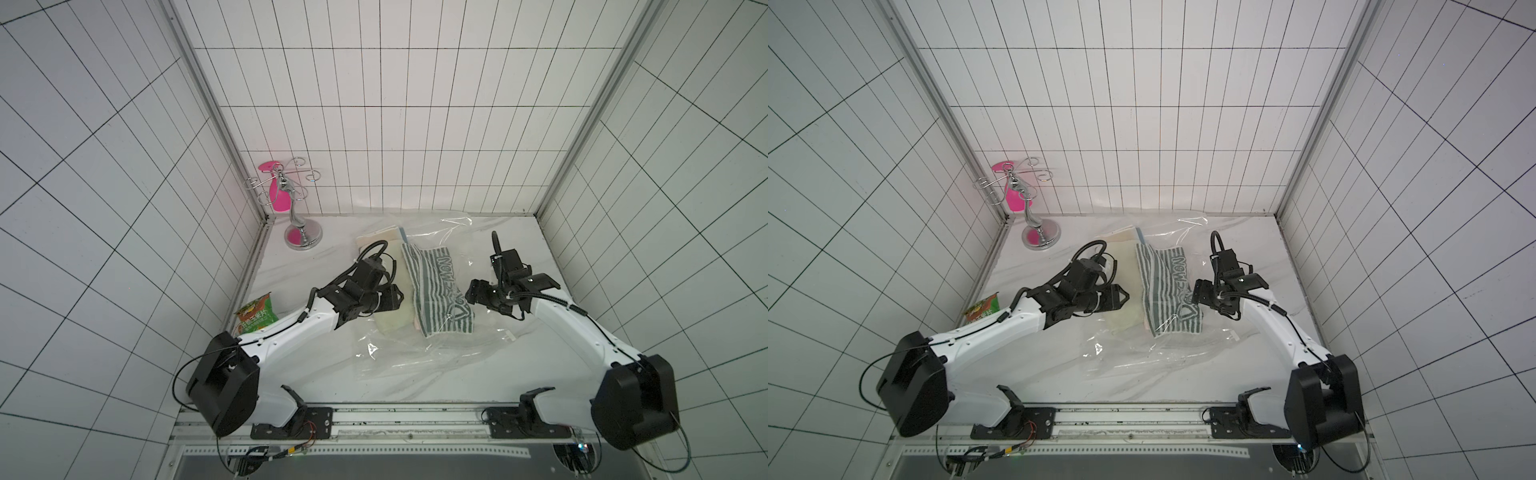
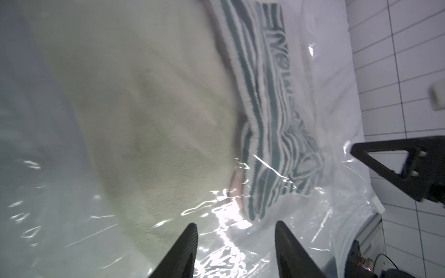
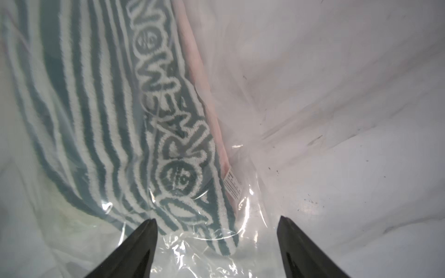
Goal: Place the folded towel into the vacuum bag
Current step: Adjust the vacuum bag at the center of the board, then close the vacuum bag at the center of the board.
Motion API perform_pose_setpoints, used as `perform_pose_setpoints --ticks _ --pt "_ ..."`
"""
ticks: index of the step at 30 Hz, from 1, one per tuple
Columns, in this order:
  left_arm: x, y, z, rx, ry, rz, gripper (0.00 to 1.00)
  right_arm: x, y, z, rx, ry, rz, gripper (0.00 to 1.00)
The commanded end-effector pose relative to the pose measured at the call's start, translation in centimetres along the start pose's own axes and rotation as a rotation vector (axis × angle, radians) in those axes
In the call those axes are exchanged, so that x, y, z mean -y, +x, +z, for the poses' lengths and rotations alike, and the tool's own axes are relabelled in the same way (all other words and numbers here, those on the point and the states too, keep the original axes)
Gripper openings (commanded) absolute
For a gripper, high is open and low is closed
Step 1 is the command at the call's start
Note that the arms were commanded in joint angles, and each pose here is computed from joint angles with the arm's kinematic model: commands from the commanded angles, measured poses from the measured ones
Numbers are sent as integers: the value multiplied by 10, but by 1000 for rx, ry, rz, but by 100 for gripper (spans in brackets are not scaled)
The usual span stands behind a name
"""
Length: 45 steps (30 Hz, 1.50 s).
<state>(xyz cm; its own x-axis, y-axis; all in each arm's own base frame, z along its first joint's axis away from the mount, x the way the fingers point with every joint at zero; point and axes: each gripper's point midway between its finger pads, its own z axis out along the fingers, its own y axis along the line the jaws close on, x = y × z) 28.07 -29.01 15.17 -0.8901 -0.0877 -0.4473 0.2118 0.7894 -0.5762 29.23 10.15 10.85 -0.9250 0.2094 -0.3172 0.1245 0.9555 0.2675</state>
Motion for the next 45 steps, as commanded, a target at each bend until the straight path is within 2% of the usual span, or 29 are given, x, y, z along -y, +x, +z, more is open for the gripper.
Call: perform_pose_setpoints --ticks 1,3,6,9,12,17,19,22,27,31,34,38,41,45 --pt "43 -5 18 -14 171 28 51 4 27 13 -114 33 -77 81" --pt "26 9 40 -70 132 17 49 22 32 29 -125 73 -13 81" --pt "-41 18 66 -96 -32 -18 47 43 39 55 -160 24 132 75" --pt "-99 6 77 -143 -67 -171 46 33 34 72 -177 -24 158 72" --pt "-127 -8 81 -107 -159 -239 46 7 27 84 -185 -110 212 67" --pt "-141 -48 74 3 -299 -206 48 -78 29 88 -128 -314 344 63" --pt "-147 -66 67 27 -357 -180 48 -88 32 85 -124 -318 331 65" --pt "-136 -72 55 13 -359 -132 49 -76 37 69 -144 -320 298 68" --pt "-97 -49 22 7 -317 -34 50 -33 60 11 -132 -218 163 73" --pt "-51 -32 -1 29 -275 59 50 2 84 -10 -142 -203 224 74" --pt "-7 -5 -2 21 -193 167 50 16 100 -15 -155 -210 277 72" --pt "46 34 7 17 -92 483 55 13 100 -11 -150 -266 336 69" --pt "52 49 14 6 -64 643 58 -4 90 -4 -180 -358 368 66" --pt "59 65 17 -31 21 752 58 -12 79 14 -190 -407 412 62"
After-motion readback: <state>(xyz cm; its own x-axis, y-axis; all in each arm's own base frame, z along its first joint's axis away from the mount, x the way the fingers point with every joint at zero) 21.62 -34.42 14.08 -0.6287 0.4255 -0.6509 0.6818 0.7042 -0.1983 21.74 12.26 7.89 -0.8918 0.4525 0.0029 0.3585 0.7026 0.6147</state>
